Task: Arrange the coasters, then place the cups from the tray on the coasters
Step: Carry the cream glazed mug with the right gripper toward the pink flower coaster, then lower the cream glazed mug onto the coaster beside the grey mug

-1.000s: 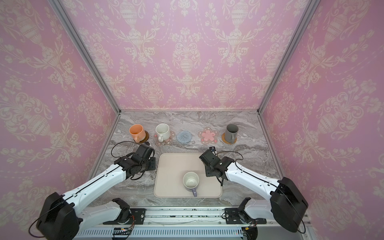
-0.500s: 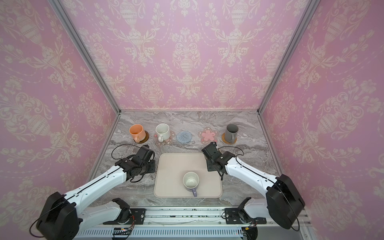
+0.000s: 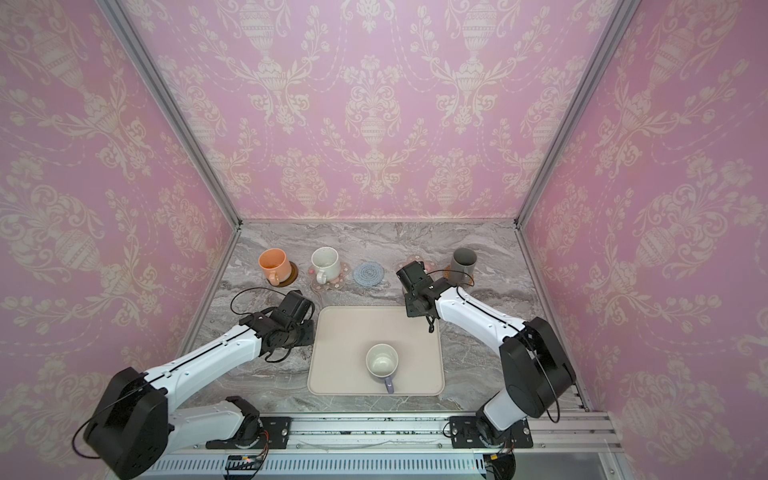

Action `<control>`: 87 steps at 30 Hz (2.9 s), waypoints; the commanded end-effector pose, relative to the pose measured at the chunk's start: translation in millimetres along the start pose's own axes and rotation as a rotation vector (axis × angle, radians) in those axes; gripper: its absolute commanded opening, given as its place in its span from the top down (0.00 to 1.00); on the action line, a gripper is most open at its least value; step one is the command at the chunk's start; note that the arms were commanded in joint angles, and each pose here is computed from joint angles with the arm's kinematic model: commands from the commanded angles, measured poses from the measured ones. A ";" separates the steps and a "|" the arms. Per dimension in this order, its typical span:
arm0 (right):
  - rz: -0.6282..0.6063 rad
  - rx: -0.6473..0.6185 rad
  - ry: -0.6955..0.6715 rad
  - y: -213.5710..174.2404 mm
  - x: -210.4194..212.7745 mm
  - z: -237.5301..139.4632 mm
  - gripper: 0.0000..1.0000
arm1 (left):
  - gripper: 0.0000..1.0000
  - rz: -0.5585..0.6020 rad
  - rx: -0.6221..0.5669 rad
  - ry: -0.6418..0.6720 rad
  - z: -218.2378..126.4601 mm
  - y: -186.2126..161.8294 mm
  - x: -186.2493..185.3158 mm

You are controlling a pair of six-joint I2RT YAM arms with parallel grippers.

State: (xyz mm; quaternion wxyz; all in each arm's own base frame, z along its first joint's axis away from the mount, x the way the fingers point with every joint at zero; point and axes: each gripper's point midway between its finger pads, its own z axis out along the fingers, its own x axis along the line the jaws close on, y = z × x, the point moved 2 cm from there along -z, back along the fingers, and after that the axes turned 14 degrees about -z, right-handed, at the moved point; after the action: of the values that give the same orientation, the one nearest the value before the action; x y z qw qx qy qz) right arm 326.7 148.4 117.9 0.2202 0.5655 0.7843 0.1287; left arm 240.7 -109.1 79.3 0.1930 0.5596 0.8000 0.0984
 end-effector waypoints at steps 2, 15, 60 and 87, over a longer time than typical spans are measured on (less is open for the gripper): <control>0.025 -0.112 -0.023 48.8 -10.4 -12.8 1.00 | 0.70 0.025 -0.011 -0.028 -0.1 9.2 -13.9; 0.060 -0.066 -0.063 81.4 -20.5 16.3 1.00 | 0.70 0.072 0.021 -0.019 17.3 17.0 -29.4; 0.090 -0.013 -0.048 99.3 -37.5 60.9 1.00 | 0.70 0.055 0.092 -0.048 39.2 18.1 -38.0; 0.145 0.073 -0.038 55.0 -34.0 69.7 0.74 | 0.70 0.055 0.088 -0.070 35.6 22.6 -44.9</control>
State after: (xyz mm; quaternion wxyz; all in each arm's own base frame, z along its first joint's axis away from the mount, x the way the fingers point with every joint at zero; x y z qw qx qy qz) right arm 419.8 139.1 87.5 0.1998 0.6182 0.7524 0.1087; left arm 281.7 -139.7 57.1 0.1820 0.5898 0.7847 0.0574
